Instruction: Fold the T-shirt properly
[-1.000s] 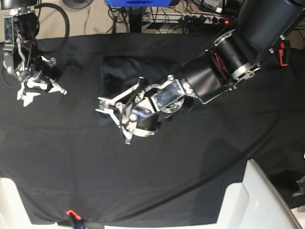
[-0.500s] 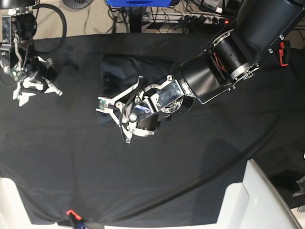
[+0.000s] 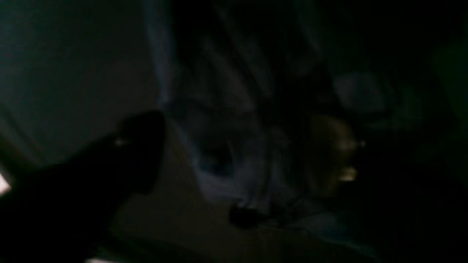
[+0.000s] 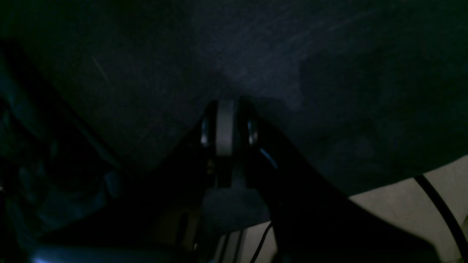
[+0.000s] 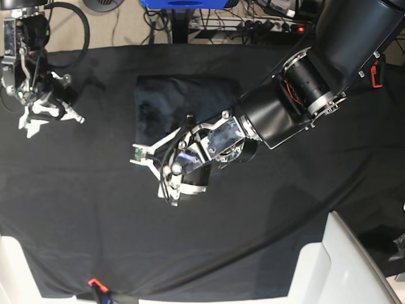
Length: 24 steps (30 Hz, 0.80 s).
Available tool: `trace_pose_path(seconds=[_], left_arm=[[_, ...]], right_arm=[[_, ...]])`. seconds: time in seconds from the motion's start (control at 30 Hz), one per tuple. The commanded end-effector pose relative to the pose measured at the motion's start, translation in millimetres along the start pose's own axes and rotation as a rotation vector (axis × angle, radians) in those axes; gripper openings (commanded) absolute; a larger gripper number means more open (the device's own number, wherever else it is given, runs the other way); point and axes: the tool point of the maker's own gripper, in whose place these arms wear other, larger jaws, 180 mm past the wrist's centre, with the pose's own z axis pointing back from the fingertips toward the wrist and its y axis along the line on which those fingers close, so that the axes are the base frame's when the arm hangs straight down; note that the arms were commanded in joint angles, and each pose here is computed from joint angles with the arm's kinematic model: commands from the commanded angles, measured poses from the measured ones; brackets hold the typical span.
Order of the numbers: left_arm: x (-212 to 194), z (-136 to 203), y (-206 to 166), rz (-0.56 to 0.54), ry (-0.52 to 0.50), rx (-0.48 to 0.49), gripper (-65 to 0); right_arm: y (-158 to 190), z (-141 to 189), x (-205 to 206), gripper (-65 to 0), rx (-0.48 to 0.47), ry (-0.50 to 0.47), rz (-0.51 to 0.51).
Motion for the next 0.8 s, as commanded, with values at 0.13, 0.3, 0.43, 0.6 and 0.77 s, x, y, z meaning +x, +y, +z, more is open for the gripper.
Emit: trace_pose_path(seconds=[0.13,0.3,0.43,0.6,0.77], left_arm=[[6,23,43,0.002,-0.019,0.092,0.0],[4,60,88,0.111,-0.057,0.205,0.0],[-28,86,104,0.182,-0.040,0.287,0.0],[-103,70,55,0.322,0.053,0.234,-13.0],[-190,67,4,0.628,0.101,0.208,-65.0]], right_arm=[[1,4,9,-60.6,0.006,-0.025,0.009],[1,4,9,-60.6,0.005,-0.024,0.010],[2,4,10,-60.6,0.009,-0.026,0.012],[6,5,13,-60.6,0.016,-0.034,0.017],[21,3,8,-60.6,0.017,-0.026,0.146]])
